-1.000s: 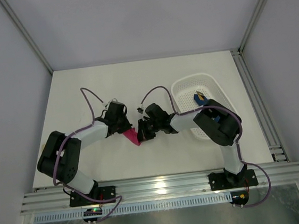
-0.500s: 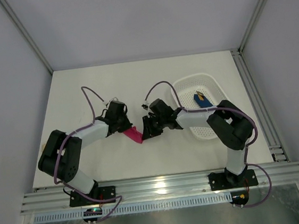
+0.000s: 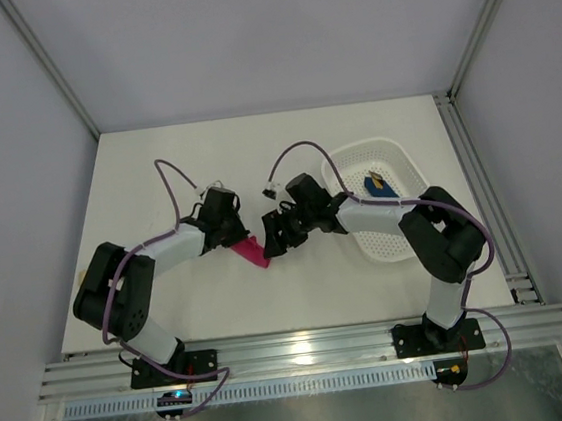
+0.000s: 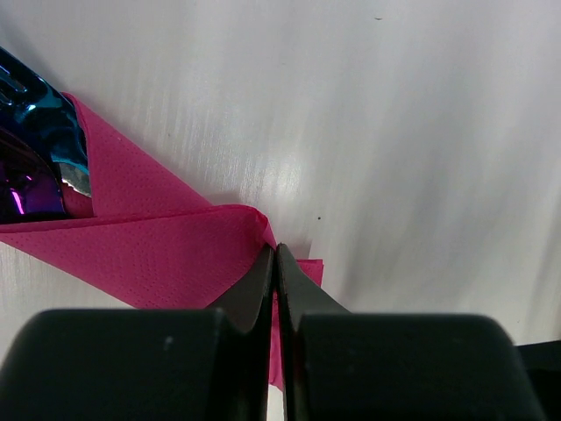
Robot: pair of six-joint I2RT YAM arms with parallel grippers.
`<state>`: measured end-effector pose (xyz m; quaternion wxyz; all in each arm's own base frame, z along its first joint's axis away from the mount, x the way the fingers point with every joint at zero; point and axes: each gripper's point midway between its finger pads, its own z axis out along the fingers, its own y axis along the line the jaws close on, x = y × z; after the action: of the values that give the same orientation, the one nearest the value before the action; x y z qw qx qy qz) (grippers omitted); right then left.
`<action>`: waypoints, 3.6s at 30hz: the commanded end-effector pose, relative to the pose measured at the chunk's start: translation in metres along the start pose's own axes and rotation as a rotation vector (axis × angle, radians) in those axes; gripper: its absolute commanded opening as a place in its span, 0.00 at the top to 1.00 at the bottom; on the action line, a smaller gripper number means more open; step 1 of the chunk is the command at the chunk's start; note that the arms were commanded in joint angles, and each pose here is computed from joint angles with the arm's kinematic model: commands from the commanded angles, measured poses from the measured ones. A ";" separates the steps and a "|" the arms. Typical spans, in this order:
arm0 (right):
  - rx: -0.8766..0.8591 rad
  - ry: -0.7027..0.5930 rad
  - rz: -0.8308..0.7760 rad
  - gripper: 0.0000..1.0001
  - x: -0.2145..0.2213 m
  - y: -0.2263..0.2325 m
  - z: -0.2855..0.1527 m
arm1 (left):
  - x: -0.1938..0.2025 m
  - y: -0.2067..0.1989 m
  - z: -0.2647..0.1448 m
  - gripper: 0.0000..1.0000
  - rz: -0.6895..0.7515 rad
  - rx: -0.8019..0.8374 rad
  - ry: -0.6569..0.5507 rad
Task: Place the utensils on the paper napkin and roll it up
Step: Roll the napkin at the center of the board.
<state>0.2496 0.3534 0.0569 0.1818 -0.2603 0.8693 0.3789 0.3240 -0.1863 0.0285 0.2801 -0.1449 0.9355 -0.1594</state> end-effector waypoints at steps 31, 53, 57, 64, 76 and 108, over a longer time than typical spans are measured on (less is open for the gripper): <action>-0.029 0.035 -0.139 0.58 -0.034 -0.004 0.032 | -0.014 -0.015 0.003 1.00 0.015 0.032 -0.018; 0.072 0.061 -0.066 0.96 -0.015 -0.032 0.042 | -0.024 -0.025 0.000 1.00 0.021 0.061 -0.040; 0.071 0.070 -0.047 0.96 -0.009 -0.034 0.045 | -0.037 -0.036 -0.009 0.86 0.017 0.097 -0.086; 0.075 0.068 -0.004 0.96 -0.007 -0.036 0.048 | -0.062 -0.037 -0.032 0.79 0.002 0.078 -0.188; 0.051 0.066 0.108 0.96 0.002 -0.033 0.055 | -0.048 0.004 -0.067 0.91 -0.077 0.015 -0.265; 0.033 0.072 0.118 0.96 0.004 -0.030 0.055 | -0.031 0.025 0.010 1.00 -0.232 0.094 -0.147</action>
<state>0.2761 0.3846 0.0234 0.1507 -0.2176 0.8819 0.3902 0.3433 -0.1578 0.0266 0.3339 -0.2496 0.8780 -0.2350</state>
